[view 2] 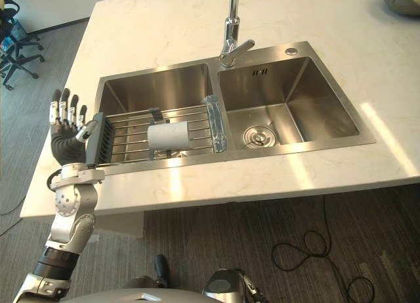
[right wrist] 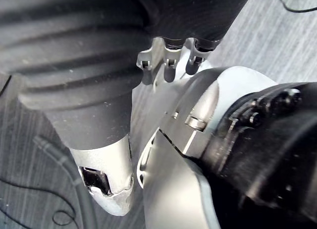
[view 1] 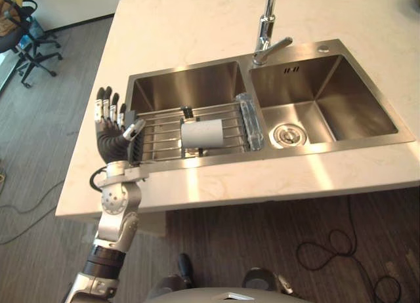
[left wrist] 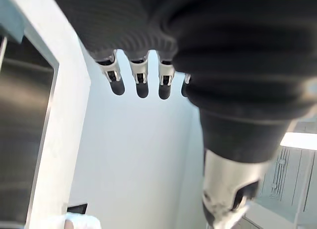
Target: Walk over to the sink, pick up the cup, carry it to the dishwasher, place the cup inside the dishwasher, then close the dishwasher door
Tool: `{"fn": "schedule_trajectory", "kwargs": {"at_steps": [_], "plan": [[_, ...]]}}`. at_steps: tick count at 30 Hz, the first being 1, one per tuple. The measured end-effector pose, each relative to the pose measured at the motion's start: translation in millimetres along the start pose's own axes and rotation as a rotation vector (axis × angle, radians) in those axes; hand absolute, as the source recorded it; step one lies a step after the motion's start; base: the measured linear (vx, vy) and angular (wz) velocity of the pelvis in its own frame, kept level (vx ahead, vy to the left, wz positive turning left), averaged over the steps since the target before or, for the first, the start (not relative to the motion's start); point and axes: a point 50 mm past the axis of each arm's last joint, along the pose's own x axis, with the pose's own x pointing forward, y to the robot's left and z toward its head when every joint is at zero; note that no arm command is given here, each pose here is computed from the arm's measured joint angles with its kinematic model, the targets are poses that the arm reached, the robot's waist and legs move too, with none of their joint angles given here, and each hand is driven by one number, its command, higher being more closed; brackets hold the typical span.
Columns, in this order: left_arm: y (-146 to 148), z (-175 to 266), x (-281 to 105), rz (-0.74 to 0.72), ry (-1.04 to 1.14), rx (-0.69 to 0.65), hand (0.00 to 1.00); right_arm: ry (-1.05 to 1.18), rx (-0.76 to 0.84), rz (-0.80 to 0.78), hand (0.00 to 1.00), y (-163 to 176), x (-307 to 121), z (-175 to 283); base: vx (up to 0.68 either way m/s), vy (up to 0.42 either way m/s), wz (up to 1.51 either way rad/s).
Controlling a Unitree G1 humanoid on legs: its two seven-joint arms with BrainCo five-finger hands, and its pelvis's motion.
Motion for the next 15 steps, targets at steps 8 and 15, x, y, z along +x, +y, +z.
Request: {"fn": "schedule_trajectory", "kwargs": {"at_steps": [8, 15], "plan": [[-16.9, -16.4, 10.4, -0.118, 0.01, 0.211, 0.0, 0.053, 0.016, -0.094, 0.0, 3.7, 0.6, -17.0, 0.17, -0.081, 0.23], [-0.5, -1.6, 17.9, -0.058, -0.037, 0.261, 0.0, 0.086, 0.012, -0.144, 0.0, -14.2, -2.4, -15.4, 0.07, -0.011, -0.05]]}}
